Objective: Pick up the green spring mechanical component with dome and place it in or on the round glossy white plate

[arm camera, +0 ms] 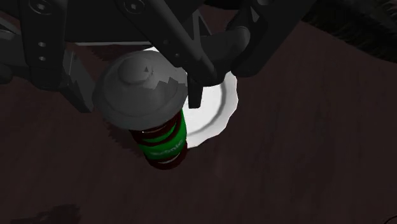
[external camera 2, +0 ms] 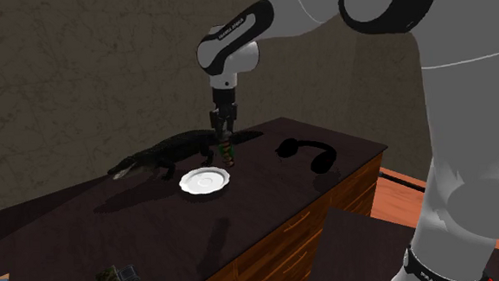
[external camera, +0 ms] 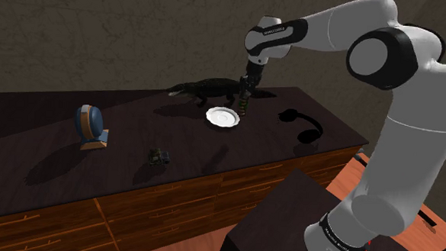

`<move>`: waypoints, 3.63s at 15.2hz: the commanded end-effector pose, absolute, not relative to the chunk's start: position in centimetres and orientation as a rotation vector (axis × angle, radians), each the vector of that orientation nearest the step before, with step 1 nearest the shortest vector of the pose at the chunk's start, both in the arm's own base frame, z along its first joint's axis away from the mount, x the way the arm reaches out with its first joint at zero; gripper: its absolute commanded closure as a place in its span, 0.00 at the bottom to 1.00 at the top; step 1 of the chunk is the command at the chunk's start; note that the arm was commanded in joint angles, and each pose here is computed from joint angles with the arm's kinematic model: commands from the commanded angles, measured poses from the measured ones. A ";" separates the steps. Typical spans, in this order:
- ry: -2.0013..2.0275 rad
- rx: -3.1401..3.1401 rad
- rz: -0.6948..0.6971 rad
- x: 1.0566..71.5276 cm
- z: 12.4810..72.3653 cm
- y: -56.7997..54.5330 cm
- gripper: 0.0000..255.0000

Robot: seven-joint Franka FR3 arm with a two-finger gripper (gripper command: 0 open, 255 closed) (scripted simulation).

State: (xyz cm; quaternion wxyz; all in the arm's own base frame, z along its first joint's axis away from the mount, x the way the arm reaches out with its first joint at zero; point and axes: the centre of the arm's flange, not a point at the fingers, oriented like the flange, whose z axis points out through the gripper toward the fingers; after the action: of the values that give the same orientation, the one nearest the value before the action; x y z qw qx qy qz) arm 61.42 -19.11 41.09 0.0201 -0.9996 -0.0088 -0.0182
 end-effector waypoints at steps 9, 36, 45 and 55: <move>-0.028 -3.101 -0.057 73.4 44.4 -20.6 1.00; -0.028 -3.101 -0.057 73.4 31.6 -20.6 1.00; -0.028 -3.101 -0.057 73.4 31.6 -20.6 0.00; -0.028 -3.101 -0.057 73.3 36.6 -20.8 0.00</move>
State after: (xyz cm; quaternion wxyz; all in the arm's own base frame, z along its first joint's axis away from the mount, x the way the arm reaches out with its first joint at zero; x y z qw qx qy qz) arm 73.25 -20.78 36.55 0.0201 -0.9996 -0.0091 -0.0186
